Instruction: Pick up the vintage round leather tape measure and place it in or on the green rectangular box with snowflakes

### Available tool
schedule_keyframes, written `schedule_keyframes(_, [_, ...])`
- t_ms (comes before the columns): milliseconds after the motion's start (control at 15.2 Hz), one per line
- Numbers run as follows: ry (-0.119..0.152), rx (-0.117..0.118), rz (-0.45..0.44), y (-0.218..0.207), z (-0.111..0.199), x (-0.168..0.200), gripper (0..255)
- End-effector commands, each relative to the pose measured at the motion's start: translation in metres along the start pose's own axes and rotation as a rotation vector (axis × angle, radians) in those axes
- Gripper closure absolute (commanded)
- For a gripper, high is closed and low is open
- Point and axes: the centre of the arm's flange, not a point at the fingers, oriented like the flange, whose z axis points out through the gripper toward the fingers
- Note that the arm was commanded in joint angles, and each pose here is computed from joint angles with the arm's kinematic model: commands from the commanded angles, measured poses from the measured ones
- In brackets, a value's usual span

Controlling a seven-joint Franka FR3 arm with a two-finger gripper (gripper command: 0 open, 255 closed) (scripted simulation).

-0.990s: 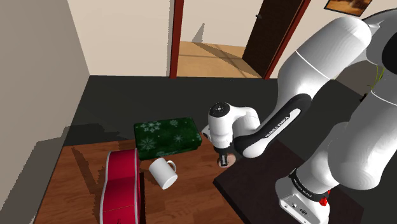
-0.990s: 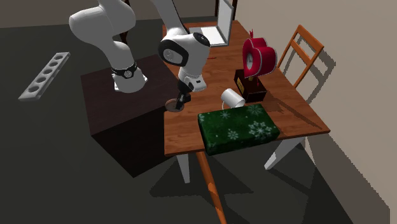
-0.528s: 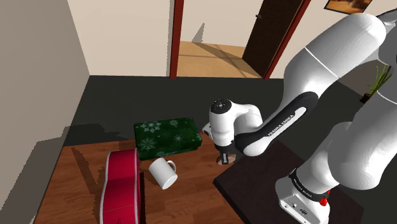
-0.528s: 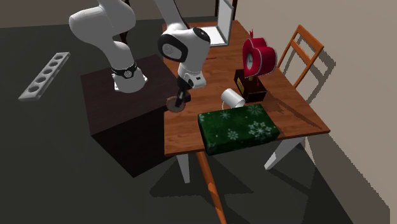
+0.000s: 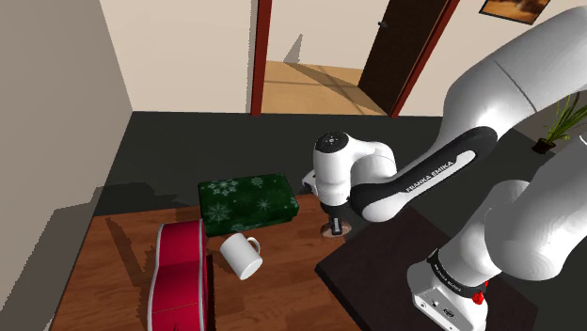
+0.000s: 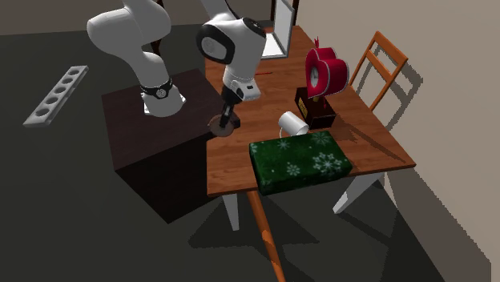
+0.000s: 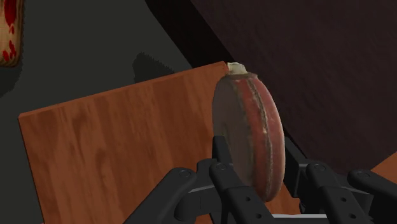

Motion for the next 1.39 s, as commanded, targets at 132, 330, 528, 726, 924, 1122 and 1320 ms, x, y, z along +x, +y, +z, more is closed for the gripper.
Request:
schedule_keyframes(132, [0.000, 0.001, 0.000, 0.001, -0.021, -0.007, 255])
schedule_keyframes(330, [0.000, 0.001, 0.000, 0.002, -0.036, -0.013, 255])
schedule_keyframes(528, [0.000, 0.001, 0.000, 0.003, -0.051, -0.018, 255])
schedule_keyframes(726, [0.000, 0.001, 0.000, 0.004, -0.066, -0.023, 255])
schedule_keyframes(924, [0.000, 0.001, 0.000, 0.005, -0.081, -0.028, 255])
schedule_keyframes(1122, [0.000, 0.001, 0.000, 0.006, -0.095, -0.033, 255])
schedule_keyframes(1320, [0.000, 0.001, 0.000, 0.007, -0.107, -0.037, 255])
